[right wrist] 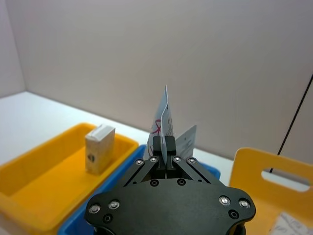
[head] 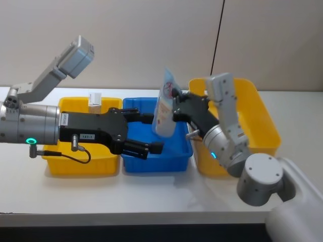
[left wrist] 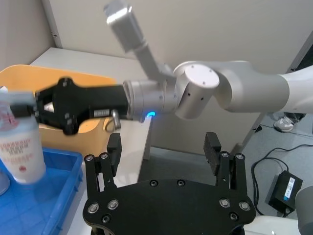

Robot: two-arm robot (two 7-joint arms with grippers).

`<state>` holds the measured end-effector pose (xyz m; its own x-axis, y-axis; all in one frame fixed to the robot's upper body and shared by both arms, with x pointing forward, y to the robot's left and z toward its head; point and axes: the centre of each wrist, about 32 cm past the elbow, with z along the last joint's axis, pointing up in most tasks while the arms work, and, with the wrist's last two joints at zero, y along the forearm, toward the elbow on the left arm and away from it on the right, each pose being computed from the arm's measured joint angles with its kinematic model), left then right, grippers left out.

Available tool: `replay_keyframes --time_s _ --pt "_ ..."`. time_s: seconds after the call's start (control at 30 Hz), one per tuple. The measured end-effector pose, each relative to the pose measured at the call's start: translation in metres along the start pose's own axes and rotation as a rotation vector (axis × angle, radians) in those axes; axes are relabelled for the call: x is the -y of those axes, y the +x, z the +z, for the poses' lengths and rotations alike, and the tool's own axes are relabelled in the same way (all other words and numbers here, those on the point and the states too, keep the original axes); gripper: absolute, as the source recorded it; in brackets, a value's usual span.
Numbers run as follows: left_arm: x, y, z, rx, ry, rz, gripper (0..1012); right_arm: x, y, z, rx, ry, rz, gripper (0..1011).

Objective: Bimanual collaborative sorting of washing and personal care products

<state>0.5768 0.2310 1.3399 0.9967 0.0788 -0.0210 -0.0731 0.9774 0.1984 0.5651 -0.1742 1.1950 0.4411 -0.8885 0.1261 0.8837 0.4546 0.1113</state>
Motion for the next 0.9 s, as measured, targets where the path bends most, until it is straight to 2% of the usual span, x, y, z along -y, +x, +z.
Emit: replay_keyframes --time_s 0.3,0.5,0.67,0.9 --pt "0.0 0.0 0.0 0.0 0.0 0.0 1002 0.006 0.018 0.024 -0.024 0.079 -0.047 3" --pt "0.0 0.0 0.0 0.0 0.0 0.0 1001 0.009 0.03 0.032 -0.028 0.103 -0.101 3" --pt "0.0 0.0 0.0 0.0 0.0 0.0 1002 0.01 0.04 0.035 -0.024 0.107 -0.16 3" --pt "0.0 0.0 0.0 0.0 0.0 0.0 1001 0.011 0.051 0.029 -0.011 0.079 -0.231 2"
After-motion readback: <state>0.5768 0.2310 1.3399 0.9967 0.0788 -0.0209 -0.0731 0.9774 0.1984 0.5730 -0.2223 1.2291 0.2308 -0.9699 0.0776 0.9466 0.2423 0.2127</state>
